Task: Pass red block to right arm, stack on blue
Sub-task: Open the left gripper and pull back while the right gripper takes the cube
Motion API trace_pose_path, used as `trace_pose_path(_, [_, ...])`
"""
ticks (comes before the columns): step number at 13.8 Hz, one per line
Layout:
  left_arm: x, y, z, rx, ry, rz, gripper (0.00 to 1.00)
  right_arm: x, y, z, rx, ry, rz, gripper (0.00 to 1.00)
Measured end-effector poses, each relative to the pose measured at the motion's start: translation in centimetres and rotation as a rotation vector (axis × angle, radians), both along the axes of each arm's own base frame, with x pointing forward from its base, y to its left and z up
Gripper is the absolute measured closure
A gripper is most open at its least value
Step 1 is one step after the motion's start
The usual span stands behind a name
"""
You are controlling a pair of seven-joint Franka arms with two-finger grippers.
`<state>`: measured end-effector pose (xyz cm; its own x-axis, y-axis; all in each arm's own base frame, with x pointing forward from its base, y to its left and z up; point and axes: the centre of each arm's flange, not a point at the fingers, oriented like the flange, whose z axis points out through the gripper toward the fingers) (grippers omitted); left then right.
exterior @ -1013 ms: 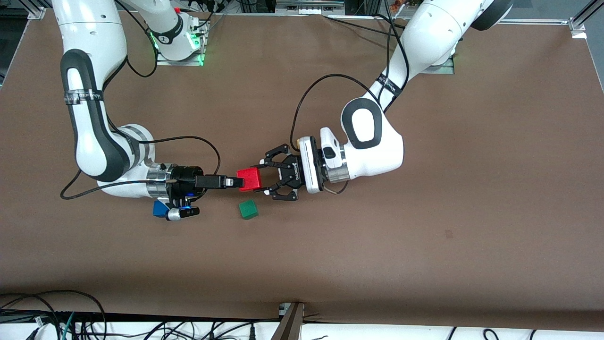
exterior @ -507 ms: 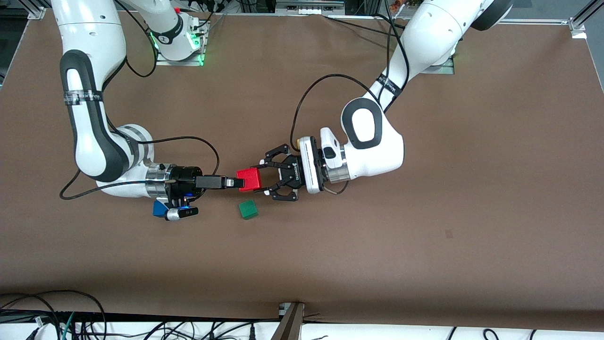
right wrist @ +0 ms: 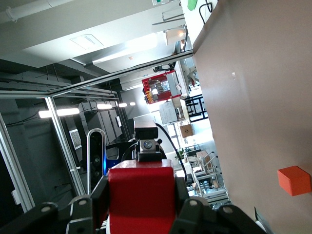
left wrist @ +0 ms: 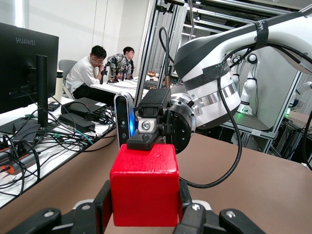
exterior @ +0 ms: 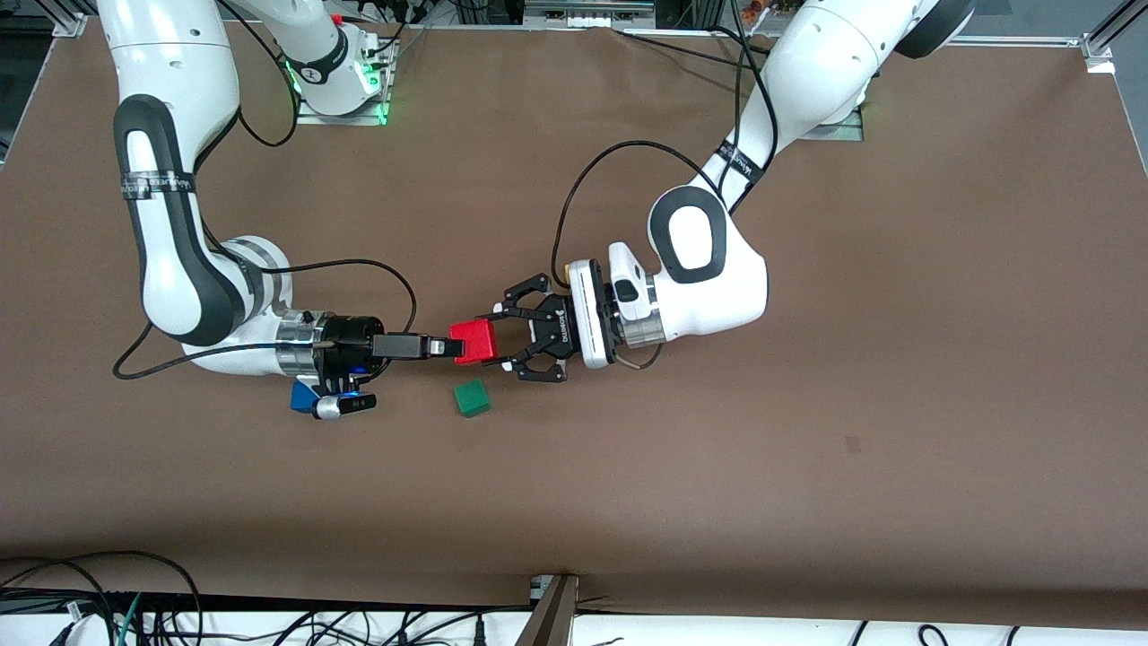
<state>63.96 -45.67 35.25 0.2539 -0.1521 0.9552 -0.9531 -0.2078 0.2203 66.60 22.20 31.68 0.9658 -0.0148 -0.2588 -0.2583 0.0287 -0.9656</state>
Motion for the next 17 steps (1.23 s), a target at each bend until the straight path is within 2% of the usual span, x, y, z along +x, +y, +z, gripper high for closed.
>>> trace_pose_path(4, [-0.1,-0.5,-0.1,-0.006,0.0,-0.003,0.44,0.2,-0.7,0.6,-0.031,-0.019,0.014,0.44])
trace_pose_path(5, [-0.1,-0.6,-0.1,-0.005,-0.001,-0.003,0.37,0.5,-1.6,1.2,-0.048,-0.031,0.009,0.44])
trace_pose_path(9, [0.1,-0.2,-0.4,0.0,-0.002,0.002,0.0,1.2,-5.8,3.2,-0.127,-0.07,0.004,0.44])
trace_pose_path(11, [0.2,-0.2,-0.5,0.001,0.0,0.003,0.0,1.2,-6.7,3.9,-0.215,-0.097,0.048,0.44])
trace_pose_path(14, [0.6,0.3,-1.1,0.01,0.009,0.013,0.0,1.4,-8.7,6.9,-0.395,-0.134,0.116,0.44])
trace_pose_path(17, [1.5,1.7,-1.7,0.059,0.094,0.036,0.0,0.8,-11.5,10.2,-0.599,-0.19,0.163,0.44])
